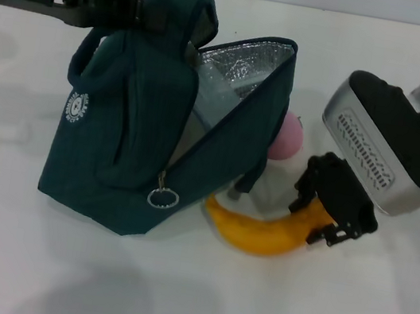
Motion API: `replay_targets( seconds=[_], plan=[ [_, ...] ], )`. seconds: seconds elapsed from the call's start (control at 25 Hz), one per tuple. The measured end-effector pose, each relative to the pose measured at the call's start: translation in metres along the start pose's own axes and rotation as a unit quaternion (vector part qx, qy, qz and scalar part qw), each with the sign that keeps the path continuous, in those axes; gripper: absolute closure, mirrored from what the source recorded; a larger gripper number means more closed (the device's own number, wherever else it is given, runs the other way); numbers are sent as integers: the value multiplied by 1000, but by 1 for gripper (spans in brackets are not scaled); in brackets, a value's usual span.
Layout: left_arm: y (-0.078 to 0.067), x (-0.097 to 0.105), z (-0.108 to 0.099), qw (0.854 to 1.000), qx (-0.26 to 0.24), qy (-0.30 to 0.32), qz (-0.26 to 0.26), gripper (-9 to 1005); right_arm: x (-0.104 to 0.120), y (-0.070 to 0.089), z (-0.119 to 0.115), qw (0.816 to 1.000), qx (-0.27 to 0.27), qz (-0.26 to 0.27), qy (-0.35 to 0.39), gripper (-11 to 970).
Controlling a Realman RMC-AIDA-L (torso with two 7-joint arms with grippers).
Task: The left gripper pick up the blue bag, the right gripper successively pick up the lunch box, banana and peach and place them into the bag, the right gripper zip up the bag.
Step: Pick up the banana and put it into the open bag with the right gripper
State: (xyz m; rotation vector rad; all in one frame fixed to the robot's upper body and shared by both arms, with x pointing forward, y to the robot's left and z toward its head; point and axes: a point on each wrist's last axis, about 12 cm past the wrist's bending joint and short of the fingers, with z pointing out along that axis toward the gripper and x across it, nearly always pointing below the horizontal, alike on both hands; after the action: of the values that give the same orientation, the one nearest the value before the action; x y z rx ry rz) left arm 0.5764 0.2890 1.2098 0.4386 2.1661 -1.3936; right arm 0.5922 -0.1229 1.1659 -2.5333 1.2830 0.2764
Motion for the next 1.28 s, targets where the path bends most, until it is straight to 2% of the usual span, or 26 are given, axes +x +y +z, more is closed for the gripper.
replay_targets(
  seconds=[0.32,0.48,0.76,0.84,1.12,1.28],
  plan=[
    [0,0,0,1000,1,0,-1,956,-1,20,-2,999,-27,11,-18,544],
    [0,0,0,1000,1,-1,-2,956,-5,24,-8,999,-26,16,-44,544],
    [0,1,-1,1000,0,-1,-4,955,-8,30,-40,992,-31,28,-119,545],
    [0,1,-1,1000,0,-1,-4,955,-9,31,-43,991,-31,27,-126,545],
    [1,2,-1,1000,1,-1,-6,955,-7,34,-68,980,2,37,-195,545],
    [3,2,2,1000,7,2,-13,956,-3,38,-85,967,21,43,-252,545]
  ],
)
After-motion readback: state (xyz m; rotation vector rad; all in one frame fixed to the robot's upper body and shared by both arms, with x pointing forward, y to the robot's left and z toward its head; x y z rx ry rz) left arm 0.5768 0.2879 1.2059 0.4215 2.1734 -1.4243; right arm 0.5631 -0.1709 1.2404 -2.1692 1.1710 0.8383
